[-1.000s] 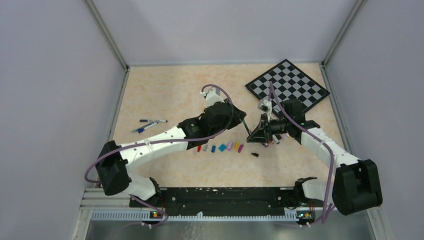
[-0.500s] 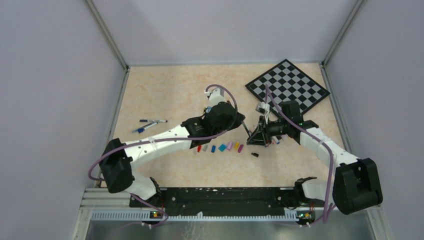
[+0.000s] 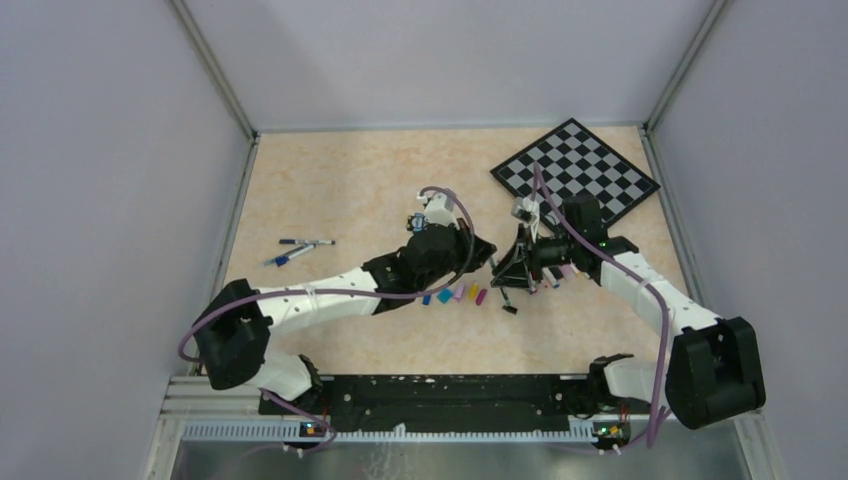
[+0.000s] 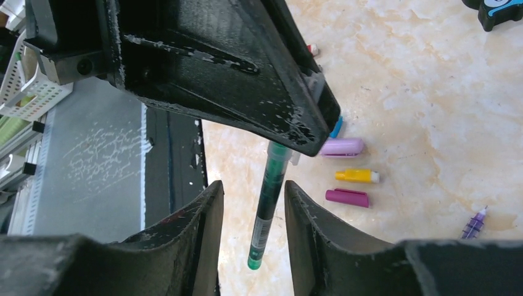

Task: Open the pen caps
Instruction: Open the pen cap from the pen.

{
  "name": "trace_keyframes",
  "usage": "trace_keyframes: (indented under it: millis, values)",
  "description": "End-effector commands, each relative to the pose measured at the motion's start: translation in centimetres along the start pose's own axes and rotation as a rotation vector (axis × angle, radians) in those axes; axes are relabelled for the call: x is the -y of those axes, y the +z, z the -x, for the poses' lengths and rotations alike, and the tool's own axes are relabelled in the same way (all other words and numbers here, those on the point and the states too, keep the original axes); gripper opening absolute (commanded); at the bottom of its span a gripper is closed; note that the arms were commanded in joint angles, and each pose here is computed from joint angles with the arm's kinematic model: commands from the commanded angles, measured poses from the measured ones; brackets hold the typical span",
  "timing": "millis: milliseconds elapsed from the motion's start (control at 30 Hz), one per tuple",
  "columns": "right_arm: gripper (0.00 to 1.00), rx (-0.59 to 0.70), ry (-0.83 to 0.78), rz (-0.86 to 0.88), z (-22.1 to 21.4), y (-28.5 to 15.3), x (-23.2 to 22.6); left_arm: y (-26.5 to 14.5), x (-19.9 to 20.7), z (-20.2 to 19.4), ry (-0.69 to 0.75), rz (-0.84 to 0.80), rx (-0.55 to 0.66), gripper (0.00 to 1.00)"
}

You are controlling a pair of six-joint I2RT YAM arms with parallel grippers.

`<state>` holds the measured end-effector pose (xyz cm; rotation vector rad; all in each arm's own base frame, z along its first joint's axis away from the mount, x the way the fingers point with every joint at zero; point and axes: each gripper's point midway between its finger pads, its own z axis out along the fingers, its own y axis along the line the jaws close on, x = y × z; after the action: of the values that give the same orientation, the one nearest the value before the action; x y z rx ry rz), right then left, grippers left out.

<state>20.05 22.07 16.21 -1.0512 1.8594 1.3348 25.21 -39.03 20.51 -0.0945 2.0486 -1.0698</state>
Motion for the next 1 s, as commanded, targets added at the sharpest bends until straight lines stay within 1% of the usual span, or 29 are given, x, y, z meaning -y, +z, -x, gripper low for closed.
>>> trace_keyframes:
  millis: [0, 67, 133, 233, 333, 400, 500, 600, 667, 733, 800, 867, 933, 967]
  values:
    - [0.37, 0.033, -0.056, 0.031, 2.0, 0.2, -0.6, -2.0, 4.1, 3.1, 0.004, -0.202, 0.121, 0.0]
    - [0.27, 0.031, -0.049, 0.032, 2.0, 0.2, -0.5, -2.2, 4.1, 3.2, 0.005, -0.218, 0.131, 0.0]
    - [0.11, 0.032, -0.044, 0.04, 1.9, 0.3, -0.5, -2.3, 4.1, 3.4, 0.001, -0.224, 0.14, 0.0]
    - [0.0, 0.033, -0.029, 0.053, 1.8, 0.4, -0.6, -2.7, 4.4, 3.8, -0.015, -0.267, 0.167, 0.0]
    - [0.0, 0.027, -0.024, 0.057, 1.8, 0.4, -0.6, -3.0, 4.6, 4.4, -0.015, -0.302, 0.197, 0.0]
    - [0.0, 0.02, -0.02, 0.068, 1.6, 0.4, -0.8, -3.6, 4.7, 6.0, -0.004, -0.324, 0.255, 0.0]
    - [0.0, 0.005, -0.007, 0.073, 1.1, 0.5, -0.7, -4.6, 4.1, 10.7, 0.003, -0.315, 0.388, 0.0]
    - [0.0, -0.027, -0.007, 0.069, 0.3, 0.9, -0.5, -5.7, 2.8, 15.8, -0.034, -0.284, 0.52, 0.0]
    - [0.0, -0.042, -0.007, 0.069, -0.1, 1.0, -0.5, -6.3, 1.8, 18.3, -0.065, -0.267, 0.582, 0.0]
    - [0.0, -0.048, -0.013, 0.06, -0.2, 1.0, -0.3, -6.8, 1.4, 19.9, -0.07, -0.248, 0.614, 0.0]
    - [0.0, -0.056, -0.02, 0.051, -0.4, 1.0, -0.2, -7.2, 1.1, 20.4, -0.07, -0.24, 0.62, 0.0]
    - [0.0, -0.087, -0.06, 0.015, -0.7, 0.7, 0.3, -7.8, 1.0, 20.0, -0.052, -0.25, 0.603, 0.0]
    - [0.0, -0.15, -0.141, -0.067, -1.1, -0.3, 1.5, -8.8, 1.1, 18.8, 0.006, -0.284, 0.563, 0.0]
    - [0.0, -0.172, -0.175, -0.111, -1.0, -1.0, 2.2, -9.2, 0.5, 17.4, 0.042, -0.295, 0.523, 0.0]
